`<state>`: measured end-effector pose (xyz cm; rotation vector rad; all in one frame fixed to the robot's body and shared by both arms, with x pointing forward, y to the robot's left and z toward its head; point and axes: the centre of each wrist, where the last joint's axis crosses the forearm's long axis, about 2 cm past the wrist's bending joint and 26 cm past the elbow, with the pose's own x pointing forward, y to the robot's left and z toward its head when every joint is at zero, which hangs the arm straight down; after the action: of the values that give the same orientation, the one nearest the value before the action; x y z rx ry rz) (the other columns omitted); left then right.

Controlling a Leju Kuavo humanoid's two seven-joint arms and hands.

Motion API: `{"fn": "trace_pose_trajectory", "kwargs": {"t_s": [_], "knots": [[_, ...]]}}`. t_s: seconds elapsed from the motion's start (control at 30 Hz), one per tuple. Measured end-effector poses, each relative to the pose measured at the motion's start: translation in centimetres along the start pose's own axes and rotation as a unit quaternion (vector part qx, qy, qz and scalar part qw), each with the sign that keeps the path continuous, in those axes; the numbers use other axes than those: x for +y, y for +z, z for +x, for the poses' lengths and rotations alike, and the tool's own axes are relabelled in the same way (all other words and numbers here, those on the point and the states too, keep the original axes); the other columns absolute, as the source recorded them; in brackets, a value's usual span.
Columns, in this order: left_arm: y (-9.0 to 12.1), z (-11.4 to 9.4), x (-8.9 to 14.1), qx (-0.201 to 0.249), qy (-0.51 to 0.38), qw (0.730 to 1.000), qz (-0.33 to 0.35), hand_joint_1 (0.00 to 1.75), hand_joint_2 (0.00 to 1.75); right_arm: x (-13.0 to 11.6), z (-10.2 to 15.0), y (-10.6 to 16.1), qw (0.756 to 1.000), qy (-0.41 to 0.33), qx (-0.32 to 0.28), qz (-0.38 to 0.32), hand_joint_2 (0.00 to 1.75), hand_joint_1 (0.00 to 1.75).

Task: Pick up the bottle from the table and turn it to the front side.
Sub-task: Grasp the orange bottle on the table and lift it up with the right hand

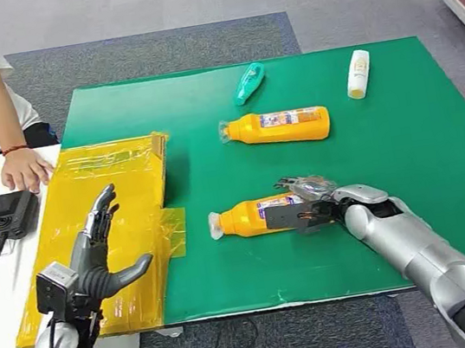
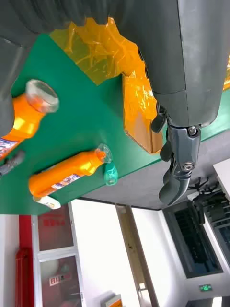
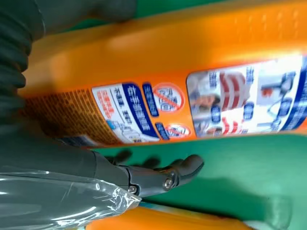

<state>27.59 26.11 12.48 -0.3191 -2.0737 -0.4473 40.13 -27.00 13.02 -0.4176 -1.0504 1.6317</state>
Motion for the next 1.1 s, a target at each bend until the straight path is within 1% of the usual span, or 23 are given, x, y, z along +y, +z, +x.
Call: {"fn": "trace_pose_trajectory", "kwargs": {"t_s": [0.07, 0.2, 0.27, 0.63, 0.73, 0.83, 0.93, 1.03, 1.1], "knots": [[0.0, 0.0, 0.0, 0.000, 0.000, 1.000, 0.000, 0.00, 1.75, 0.0, 0.0, 0.0, 1.000, 0.000, 0.002, -0.001, 1.75, 1.50], [0.0, 0.0, 0.1, 0.000, -0.001, 1.000, 0.000, 0.00, 1.75, 0.0, 0.1, 0.0, 1.000, 0.000, 0.006, -0.002, 1.75, 1.68], [0.0, 0.0, 0.1, 0.000, -0.001, 1.000, 0.000, 0.00, 1.75, 0.0, 0.1, 0.0, 1.000, 0.000, 0.007, -0.003, 1.75, 1.73], [0.1, 0.0, 0.2, 0.001, -0.001, 1.000, -0.001, 0.00, 1.75, 0.0, 0.1, -0.1, 1.000, 0.000, 0.016, -0.007, 1.75, 1.75], [0.1, 0.0, 0.2, 0.000, -0.001, 1.000, -0.001, 0.00, 1.75, 0.0, 0.1, -0.1, 1.000, -0.010, 0.007, -0.011, 1.75, 1.75], [-0.1, 0.1, 0.3, -0.003, 0.000, 1.000, -0.005, 0.00, 1.75, 0.4, -0.2, 0.1, 0.998, -0.047, -0.028, -0.019, 1.75, 1.75], [-0.6, 0.1, 0.5, -0.012, 0.003, 1.000, -0.010, 0.00, 1.75, 1.6, -1.1, 0.7, 0.986, -0.129, -0.101, -0.040, 1.75, 1.75], [-1.1, 0.1, 0.6, -0.019, 0.006, 1.000, -0.013, 0.00, 1.75, 3.6, -1.5, 1.4, 0.953, -0.231, -0.181, -0.082, 1.75, 1.75], [-1.3, 0.1, 0.6, -0.021, 0.008, 1.000, -0.014, 0.00, 1.75, 4.9, -1.4, 1.8, 0.929, -0.283, -0.214, -0.108, 1.75, 1.75]]}}
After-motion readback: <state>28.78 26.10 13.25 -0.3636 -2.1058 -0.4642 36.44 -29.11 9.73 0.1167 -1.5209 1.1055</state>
